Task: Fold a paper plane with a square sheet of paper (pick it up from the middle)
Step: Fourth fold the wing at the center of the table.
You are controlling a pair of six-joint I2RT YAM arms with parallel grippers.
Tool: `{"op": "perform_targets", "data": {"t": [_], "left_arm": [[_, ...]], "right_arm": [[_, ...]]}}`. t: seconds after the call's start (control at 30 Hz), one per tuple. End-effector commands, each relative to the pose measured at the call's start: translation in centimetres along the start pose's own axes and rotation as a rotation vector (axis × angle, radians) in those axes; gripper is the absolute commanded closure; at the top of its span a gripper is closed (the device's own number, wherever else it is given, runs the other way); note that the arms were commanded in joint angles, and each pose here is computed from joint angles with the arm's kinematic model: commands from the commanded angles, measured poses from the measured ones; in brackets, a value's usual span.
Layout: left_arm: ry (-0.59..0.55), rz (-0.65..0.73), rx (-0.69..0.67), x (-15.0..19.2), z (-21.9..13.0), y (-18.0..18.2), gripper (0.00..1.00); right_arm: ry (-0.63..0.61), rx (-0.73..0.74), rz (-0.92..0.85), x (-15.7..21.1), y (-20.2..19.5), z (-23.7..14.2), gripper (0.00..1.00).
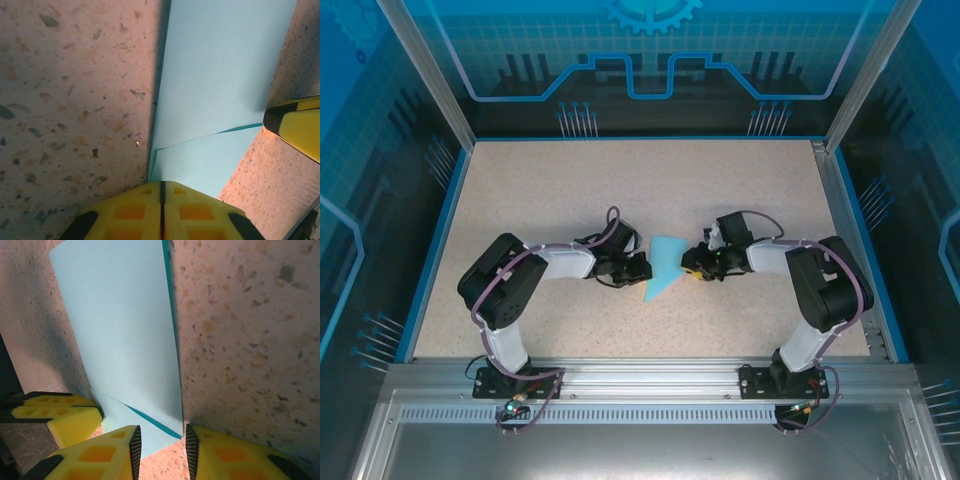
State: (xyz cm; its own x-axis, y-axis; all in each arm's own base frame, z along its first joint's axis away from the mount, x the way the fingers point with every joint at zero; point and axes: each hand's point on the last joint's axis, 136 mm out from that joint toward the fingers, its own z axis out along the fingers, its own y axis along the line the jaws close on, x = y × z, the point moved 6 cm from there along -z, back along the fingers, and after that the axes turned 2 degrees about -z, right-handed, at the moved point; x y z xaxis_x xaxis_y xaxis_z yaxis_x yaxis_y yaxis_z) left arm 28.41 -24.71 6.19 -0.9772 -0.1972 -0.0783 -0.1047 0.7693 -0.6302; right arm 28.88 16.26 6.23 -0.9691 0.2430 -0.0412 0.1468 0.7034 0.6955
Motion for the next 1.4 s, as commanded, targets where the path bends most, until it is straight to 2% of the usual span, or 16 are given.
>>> {"op": "perform_targets", "data": {"t": [0.0,0.33,0.47,0.6,0.7,0.93,1.37], "left_arm": [[0.007,-0.025,0.020,0.1,-0.3,0.1,0.91],[0.007,-0.036,0.001,0.4,-0.2,0.8,0.91],[0.003,-0.033,0.000,0.4,-0.6,0.7,0.91],[-0.028,0.021,0.026,-0.1,-2.0,-0.7,0.80],[-0.040,0.053,0.024,-0.4,-2.7,-1.5,0.73],[-0.019,0.068,-0.004,-0.9,-2.0,-1.5,0.62],[0.020,0.088,-0.101,-1.7,-0.3,-0.6,0.61]], "right_arm": [[0.027,-0.029,0.010,0.1,0.8,0.8,0.68],[0.006,-0.071,0.030,-0.3,1.8,0.4,0.68],[-0.005,-0.035,0.029,-0.1,1.6,-0.1,0.68],[-0.027,0.036,0.017,0.1,1.0,-0.9,0.67],[-0.028,0.038,0.016,0.3,1.0,-0.9,0.67],[-0.015,0.035,0.018,0.5,0.9,-0.6,0.67],[-0.001,0.045,0.022,0.7,1.1,0.0,0.66]]}}
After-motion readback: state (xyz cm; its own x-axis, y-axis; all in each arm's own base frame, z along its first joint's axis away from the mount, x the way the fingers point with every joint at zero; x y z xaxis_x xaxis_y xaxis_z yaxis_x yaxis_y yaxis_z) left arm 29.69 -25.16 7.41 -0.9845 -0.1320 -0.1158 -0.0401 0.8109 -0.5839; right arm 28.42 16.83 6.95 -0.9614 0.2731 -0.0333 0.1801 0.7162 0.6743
